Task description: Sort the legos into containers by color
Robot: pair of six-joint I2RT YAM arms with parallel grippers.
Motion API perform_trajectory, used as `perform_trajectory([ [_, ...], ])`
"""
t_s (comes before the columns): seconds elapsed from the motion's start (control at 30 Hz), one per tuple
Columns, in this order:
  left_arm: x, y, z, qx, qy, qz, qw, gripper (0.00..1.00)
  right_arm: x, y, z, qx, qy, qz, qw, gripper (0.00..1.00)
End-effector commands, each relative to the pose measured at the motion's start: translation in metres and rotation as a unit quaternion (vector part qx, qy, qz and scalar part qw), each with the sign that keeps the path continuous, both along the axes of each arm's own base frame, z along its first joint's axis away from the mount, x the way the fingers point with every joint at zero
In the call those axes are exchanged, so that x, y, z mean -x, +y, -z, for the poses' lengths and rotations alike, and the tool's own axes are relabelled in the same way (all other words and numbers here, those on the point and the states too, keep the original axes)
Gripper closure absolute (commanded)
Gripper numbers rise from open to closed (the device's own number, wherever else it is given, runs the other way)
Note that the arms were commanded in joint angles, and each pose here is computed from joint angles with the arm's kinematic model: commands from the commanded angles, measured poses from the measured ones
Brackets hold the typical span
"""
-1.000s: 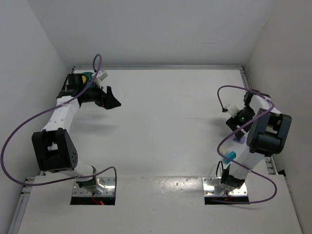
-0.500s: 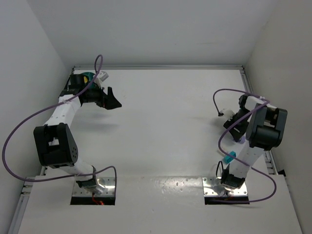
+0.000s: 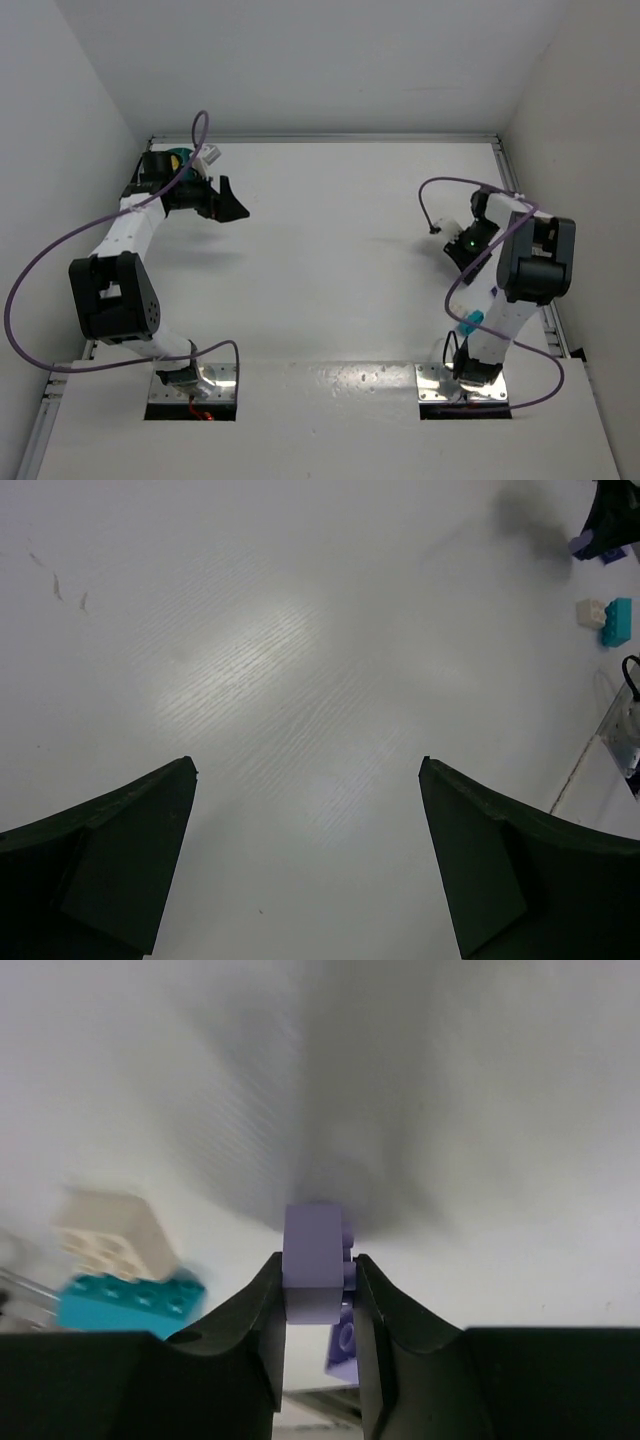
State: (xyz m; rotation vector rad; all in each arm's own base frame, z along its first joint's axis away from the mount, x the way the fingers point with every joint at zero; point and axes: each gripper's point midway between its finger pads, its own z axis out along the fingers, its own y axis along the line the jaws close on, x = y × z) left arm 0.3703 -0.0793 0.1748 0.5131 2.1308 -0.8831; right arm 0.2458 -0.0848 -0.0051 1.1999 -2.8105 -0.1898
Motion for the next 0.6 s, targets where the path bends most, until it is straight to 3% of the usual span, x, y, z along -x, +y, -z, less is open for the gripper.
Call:
perform_trajectory([
  [0.0,-0.003,0.000,-0.028,0.018,-0.039,-0.007,0.999,0.00,-0.046,0.063,-0.035,-0.106,-0.063,0.028,0.992,0.91],
  [0.07,0.009,-0.006,-0.028,0.050,-0.030,0.001,0.998,0.00,-0.058,0.105,-0.052,-0.154,-0.063,0.039,0.985,0.92],
  [0.17,0.035,-0.024,-0.034,0.120,-0.011,0.026,0.992,0.00,-0.084,0.191,-0.097,-0.283,-0.071,0.039,0.956,0.94],
  [0.27,0.061,-0.042,-0.037,0.158,-0.010,0.042,0.987,0.00,-0.077,0.262,-0.134,-0.365,-0.048,0.020,0.930,0.95],
  [0.33,0.071,-0.052,-0.044,0.147,-0.043,0.050,0.987,0.00,-0.077,0.292,-0.148,-0.397,-0.048,0.009,0.917,0.95],
  [0.47,0.099,-0.075,-0.072,0.058,-0.187,0.051,0.979,0.00,-0.056,0.362,-0.190,-0.486,0.005,0.018,0.874,0.98],
  [0.57,0.113,-0.085,-0.072,0.030,-0.226,0.067,0.971,0.00,-0.046,0.390,-0.217,-0.543,0.066,0.037,0.837,1.00],
])
